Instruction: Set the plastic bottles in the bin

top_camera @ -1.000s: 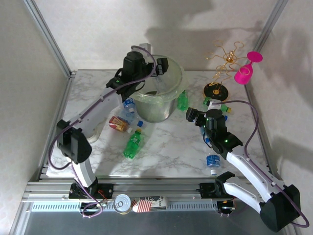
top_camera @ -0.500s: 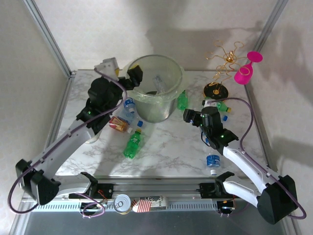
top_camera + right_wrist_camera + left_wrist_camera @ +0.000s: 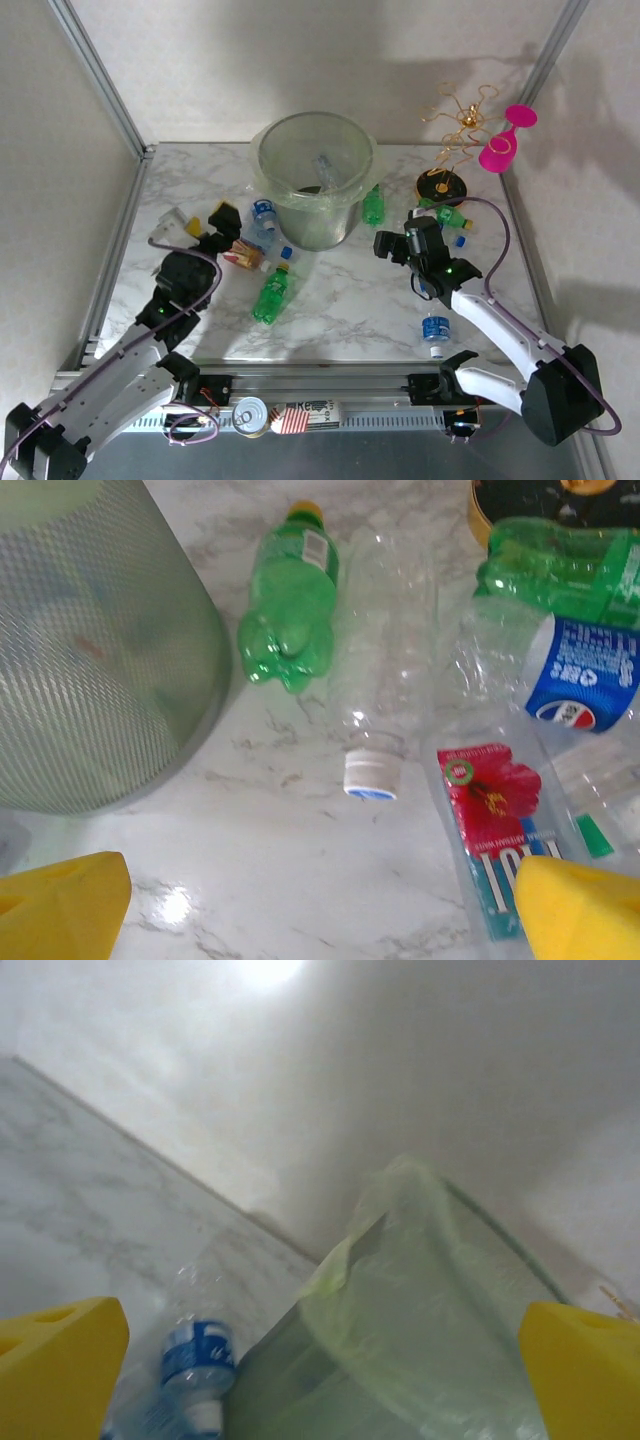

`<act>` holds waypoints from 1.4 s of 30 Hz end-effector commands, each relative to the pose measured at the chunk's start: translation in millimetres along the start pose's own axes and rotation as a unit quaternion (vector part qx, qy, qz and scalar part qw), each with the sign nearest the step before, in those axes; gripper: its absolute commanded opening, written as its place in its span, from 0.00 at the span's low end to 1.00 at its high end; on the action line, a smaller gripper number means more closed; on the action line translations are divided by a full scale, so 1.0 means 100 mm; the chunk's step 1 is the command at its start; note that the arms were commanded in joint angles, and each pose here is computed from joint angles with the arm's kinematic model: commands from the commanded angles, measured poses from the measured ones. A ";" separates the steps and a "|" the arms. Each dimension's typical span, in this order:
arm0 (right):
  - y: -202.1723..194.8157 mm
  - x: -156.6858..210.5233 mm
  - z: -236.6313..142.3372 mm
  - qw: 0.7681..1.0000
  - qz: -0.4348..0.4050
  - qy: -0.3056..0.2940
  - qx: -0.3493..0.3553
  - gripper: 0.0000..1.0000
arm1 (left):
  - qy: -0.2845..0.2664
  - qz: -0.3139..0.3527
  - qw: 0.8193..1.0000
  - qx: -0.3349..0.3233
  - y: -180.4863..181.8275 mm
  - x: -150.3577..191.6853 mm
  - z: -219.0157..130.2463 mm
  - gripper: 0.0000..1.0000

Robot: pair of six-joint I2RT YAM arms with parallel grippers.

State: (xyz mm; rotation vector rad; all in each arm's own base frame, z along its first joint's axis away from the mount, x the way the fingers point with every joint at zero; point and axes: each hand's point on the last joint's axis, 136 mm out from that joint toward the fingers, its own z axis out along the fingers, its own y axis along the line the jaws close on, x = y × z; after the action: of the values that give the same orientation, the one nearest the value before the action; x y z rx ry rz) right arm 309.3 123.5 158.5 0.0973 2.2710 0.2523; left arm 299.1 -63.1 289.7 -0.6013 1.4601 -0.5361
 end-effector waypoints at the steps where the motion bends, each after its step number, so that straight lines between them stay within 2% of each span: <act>1: -0.15 0.18 0.02 0.998 0.004 0.045 0.039 0.99 | -0.016 -0.076 0.997 -0.013 0.21 0.05 -0.07 0.99; 6: -0.50 0.49 0.04 0.985 0.008 0.104 0.136 0.99 | -0.005 -0.120 0.993 -0.018 0.40 0.25 -0.11 1.00; 12: -0.85 0.80 -0.02 0.962 0.016 0.150 0.227 0.99 | 0.010 -0.128 0.992 -0.010 0.39 0.39 -0.04 0.99; 18: -0.96 0.94 -0.10 0.955 0.049 0.154 0.249 0.99 | 0.031 -0.114 0.993 -0.010 0.34 0.50 0.05 1.00; 24: -1.03 1.00 -0.18 0.947 0.066 0.161 0.272 0.99 | 0.028 -0.106 0.994 -0.021 0.43 0.54 0.04 1.00; 28: -1.02 1.17 -0.13 0.937 0.060 0.204 0.277 0.99 | 0.023 -0.093 0.995 -0.026 0.47 0.52 0.03 1.00; 33: -0.99 1.32 -0.12 0.927 0.035 0.228 0.296 0.99 | 0.012 -0.081 0.995 -0.050 0.60 0.49 0.01 1.00; 42: -0.75 1.50 -0.12 0.928 0.035 0.251 0.273 0.94 | 0.005 -0.081 0.995 -0.056 0.72 0.46 -0.01 1.00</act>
State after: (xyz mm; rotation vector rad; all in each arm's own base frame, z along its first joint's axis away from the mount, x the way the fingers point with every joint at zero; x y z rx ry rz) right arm 209.2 67.8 37.7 0.4090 2.7801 -0.3640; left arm 300.3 -46.7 209.0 -0.8093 1.4753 -0.6103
